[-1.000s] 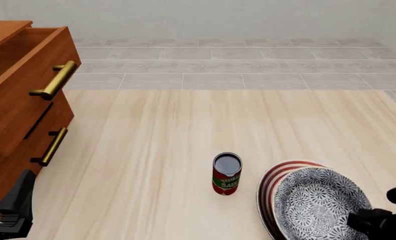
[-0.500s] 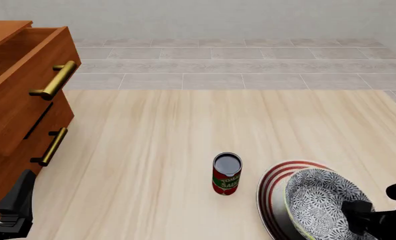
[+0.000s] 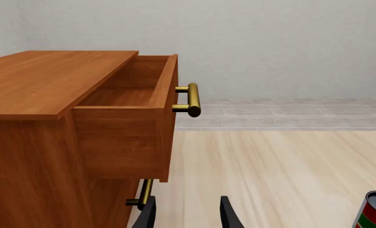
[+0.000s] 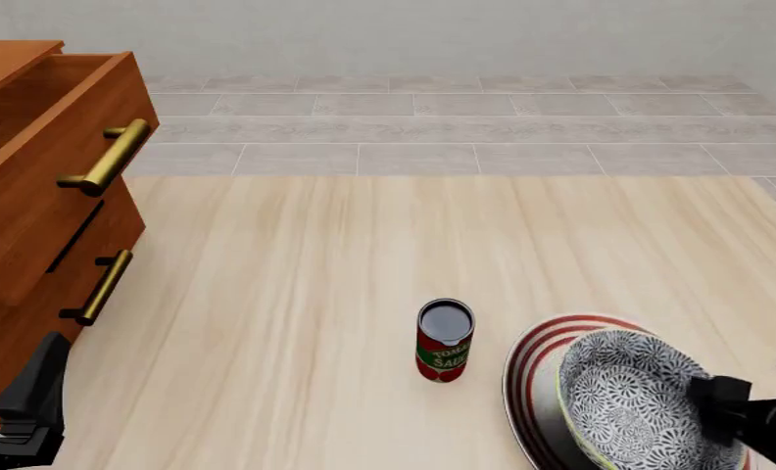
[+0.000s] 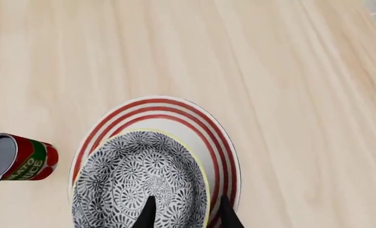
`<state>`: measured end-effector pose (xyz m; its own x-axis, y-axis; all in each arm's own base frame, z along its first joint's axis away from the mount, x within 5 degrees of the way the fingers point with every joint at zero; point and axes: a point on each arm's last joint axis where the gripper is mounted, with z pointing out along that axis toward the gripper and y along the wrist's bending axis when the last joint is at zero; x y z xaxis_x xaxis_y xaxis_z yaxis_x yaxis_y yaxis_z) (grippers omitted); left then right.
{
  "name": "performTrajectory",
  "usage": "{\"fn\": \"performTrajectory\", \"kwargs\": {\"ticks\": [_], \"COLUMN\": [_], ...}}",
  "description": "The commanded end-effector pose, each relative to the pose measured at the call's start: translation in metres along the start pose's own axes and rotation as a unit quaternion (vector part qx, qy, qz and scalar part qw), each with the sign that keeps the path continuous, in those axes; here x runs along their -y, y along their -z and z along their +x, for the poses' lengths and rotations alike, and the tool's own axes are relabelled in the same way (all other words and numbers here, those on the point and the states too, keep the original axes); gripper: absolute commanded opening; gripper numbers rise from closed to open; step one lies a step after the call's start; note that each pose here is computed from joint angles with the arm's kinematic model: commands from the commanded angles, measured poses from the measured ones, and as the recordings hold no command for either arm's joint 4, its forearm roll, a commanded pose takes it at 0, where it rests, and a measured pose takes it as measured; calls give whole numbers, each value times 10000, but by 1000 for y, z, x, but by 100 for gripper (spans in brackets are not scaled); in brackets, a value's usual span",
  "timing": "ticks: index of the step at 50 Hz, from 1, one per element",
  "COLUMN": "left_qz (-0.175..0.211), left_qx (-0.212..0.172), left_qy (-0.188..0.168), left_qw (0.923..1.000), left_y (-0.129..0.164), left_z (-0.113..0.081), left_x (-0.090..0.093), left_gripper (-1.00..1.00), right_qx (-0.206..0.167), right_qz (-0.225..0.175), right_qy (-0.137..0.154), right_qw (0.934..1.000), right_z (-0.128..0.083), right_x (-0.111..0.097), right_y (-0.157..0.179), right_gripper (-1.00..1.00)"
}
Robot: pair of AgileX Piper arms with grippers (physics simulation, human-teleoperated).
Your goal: Put the bowl on the plate.
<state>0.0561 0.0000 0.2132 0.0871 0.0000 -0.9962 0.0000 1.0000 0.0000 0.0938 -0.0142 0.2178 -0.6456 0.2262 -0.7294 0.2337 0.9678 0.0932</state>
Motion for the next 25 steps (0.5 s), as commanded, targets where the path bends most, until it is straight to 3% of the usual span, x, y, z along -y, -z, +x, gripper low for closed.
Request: {"fn": "performTrajectory", "kwargs": {"ticks": [1,25], "left_qz": [0,0], "left_qx": [0,0], "left_qy": [0,0], "left_qw": [10000,10000], "left_y": [0,0], "left_z": [0,0], "left_x": [0,0], "left_gripper": [100,100], "right_qx": [171,562], "right_qz": [36,21], "right_qy": [87,339], "right_qw": [9998,9978], "right_z": [-17,-51], "right_x": [-1,-5], "right_y": [11,41], "right_gripper": [100,100]}}
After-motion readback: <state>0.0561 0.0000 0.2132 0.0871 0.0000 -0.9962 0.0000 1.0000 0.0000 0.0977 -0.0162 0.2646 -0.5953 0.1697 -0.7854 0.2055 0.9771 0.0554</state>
